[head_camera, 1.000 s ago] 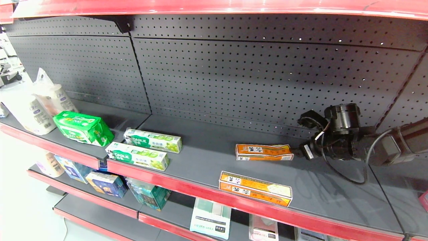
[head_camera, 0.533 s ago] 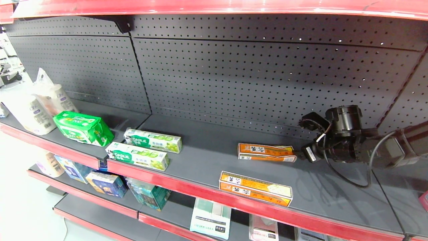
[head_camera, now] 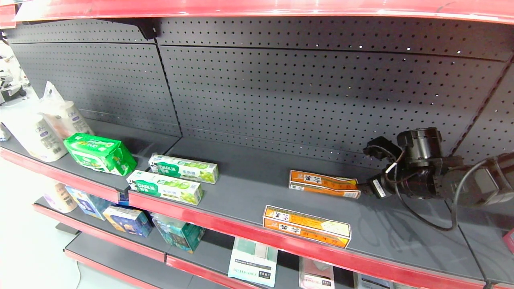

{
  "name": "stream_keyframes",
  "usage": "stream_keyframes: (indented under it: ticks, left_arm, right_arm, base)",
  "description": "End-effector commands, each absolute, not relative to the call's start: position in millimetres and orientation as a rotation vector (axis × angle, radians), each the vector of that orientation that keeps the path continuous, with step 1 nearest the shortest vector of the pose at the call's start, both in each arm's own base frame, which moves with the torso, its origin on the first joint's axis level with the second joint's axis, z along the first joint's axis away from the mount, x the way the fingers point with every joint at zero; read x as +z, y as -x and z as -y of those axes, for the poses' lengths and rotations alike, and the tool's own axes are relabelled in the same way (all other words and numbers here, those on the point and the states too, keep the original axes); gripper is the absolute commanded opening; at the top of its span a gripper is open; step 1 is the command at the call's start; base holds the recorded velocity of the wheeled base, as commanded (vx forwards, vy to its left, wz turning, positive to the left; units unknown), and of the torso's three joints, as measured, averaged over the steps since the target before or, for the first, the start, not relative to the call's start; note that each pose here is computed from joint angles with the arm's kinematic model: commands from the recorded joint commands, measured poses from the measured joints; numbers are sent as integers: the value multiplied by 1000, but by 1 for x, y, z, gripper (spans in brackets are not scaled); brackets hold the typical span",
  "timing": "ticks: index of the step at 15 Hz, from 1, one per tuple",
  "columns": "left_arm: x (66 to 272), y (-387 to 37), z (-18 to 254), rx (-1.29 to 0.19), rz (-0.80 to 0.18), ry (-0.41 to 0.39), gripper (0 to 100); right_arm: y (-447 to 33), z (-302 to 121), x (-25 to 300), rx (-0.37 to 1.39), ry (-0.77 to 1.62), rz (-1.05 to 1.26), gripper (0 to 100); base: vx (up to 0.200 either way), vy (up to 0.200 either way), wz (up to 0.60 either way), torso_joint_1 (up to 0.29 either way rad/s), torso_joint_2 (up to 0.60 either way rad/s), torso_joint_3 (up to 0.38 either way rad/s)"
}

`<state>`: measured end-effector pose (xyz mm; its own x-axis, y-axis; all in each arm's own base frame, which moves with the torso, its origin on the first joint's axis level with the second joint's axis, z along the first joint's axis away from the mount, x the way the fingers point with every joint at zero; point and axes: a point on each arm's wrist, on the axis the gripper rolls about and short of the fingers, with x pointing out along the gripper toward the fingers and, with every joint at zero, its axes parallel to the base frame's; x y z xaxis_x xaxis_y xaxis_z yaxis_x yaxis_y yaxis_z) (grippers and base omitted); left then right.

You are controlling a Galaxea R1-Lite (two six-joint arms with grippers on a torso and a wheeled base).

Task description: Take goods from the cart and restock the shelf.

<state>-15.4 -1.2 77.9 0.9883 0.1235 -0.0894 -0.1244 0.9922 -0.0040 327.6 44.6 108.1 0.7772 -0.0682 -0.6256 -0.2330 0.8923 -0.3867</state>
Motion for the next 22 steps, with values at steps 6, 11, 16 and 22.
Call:
stream_keyframes:
  ticks: [6,11,16,22]
  left_arm:
    - [78,15,1,126,-90,10,100]
    - [78,15,1,124,-90,10,100]
    - [78,15,1,124,-90,10,100]
    - [78,15,1,124,-90,10,100]
  right_arm:
    - [-314,-47,110,107,473,-683,100]
    - [-311,-50,112,116,473,-673,100]
    - [-308,-65,106,163,485,-683,100]
    - [-307,-58,103,150,477,-699,100]
  base:
    - [0,0,0,0,0,0]
    - [0,0,0,0,0,0]
    - [0,0,0,0,0,0]
    - [0,0,0,0,0,0]
